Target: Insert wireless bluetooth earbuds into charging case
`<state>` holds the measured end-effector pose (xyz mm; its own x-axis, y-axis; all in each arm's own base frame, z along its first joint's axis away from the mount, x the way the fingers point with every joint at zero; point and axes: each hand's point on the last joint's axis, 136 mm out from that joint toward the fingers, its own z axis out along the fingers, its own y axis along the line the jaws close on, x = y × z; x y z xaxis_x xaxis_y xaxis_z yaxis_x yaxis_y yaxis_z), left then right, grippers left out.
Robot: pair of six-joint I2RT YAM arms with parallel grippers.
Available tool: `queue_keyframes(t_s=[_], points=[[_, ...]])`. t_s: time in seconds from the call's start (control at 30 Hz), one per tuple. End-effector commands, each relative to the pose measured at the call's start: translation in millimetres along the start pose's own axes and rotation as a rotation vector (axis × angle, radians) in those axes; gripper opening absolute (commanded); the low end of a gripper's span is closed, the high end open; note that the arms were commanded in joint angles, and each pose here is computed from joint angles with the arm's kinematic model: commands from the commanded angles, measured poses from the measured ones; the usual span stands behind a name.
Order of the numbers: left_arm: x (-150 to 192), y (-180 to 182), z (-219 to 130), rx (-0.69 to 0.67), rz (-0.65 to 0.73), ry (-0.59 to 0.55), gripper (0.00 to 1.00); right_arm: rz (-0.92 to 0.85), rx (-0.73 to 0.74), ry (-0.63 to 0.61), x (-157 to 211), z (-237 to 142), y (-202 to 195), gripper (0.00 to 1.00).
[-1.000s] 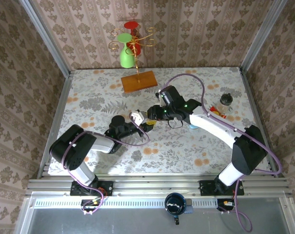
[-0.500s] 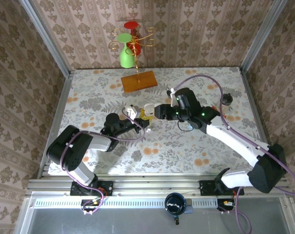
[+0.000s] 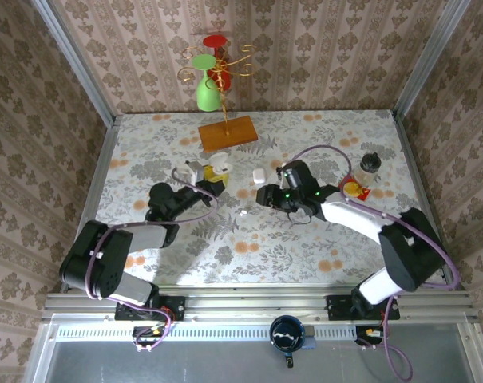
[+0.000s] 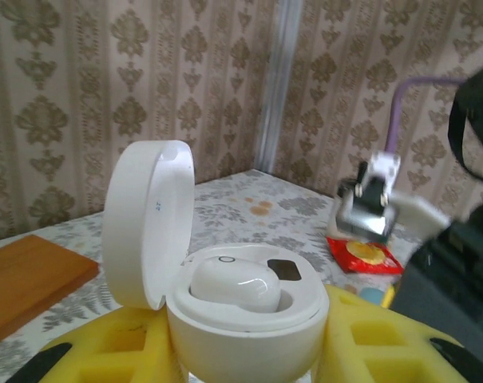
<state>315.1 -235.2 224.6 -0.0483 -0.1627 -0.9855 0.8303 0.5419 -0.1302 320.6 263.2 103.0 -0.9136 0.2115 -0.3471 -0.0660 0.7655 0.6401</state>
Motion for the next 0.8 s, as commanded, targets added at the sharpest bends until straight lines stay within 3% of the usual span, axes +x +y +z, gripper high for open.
queue_keyframes(t_s=[0.0,0.27,0.77], points=[[-19,3,-8,-0.013,0.006,-0.057,0.23,0.061,-0.065,0.057,17,24,15,0.53],[-28,10,-15,-0.027,0.021,-0.074,0.23,0.083,-0.072,0.147,42,74,21,0.53],[-26,10,-23,-0.029,0.052,-0.066,0.22,0.064,0.043,0.168,33,101,-2,0.53]])
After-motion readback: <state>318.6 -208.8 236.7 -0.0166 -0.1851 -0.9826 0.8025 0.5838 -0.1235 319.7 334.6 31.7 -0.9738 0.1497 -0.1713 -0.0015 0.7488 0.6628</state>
